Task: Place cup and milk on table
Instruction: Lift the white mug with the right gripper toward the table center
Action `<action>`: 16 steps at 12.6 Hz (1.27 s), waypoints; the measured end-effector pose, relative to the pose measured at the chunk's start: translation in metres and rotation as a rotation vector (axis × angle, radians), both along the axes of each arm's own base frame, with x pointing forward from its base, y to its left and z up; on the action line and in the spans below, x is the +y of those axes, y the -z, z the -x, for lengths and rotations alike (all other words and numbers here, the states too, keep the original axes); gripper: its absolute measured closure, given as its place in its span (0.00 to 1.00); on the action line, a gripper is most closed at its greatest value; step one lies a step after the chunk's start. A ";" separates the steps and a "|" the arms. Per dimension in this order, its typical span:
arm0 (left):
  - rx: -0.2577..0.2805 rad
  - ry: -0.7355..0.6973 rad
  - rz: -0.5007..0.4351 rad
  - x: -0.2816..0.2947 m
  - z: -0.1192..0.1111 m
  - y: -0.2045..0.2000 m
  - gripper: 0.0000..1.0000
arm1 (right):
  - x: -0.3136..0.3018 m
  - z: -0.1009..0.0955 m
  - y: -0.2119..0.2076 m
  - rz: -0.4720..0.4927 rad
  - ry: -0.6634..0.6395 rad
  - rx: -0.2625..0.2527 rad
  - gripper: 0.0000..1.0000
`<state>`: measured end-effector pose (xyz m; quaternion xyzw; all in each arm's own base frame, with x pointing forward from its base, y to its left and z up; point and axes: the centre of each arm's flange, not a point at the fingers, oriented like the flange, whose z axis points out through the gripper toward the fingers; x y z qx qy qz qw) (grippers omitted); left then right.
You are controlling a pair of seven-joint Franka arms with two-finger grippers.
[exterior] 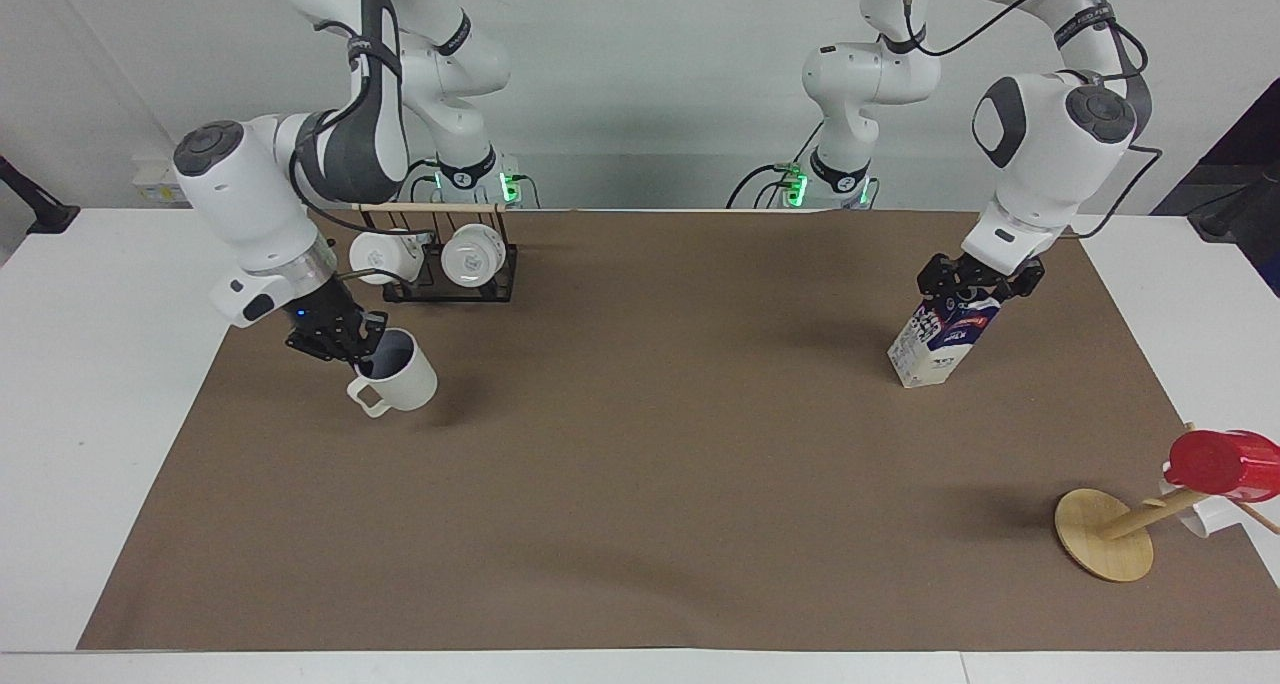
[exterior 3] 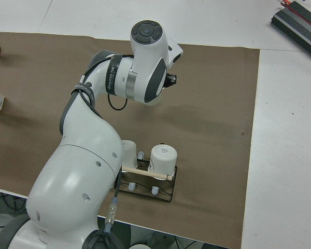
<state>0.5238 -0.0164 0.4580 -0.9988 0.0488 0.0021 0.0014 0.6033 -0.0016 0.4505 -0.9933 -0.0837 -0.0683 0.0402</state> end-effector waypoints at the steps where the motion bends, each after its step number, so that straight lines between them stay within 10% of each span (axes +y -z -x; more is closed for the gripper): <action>1: 0.000 0.000 0.000 0.000 0.000 0.000 0.00 | 0.018 -0.002 -0.002 0.023 -0.043 -0.005 0.96; 3: -0.001 0.000 0.000 0.000 0.000 0.000 0.04 | 0.055 -0.003 -0.006 0.039 -0.077 -0.012 0.96; 8: -0.003 0.001 0.000 0.000 0.000 0.000 0.49 | 0.074 -0.003 -0.004 0.044 -0.064 -0.009 0.96; 16: -0.011 0.002 0.000 -0.001 -0.002 -0.002 0.55 | 0.078 -0.002 -0.005 0.039 -0.038 -0.008 0.96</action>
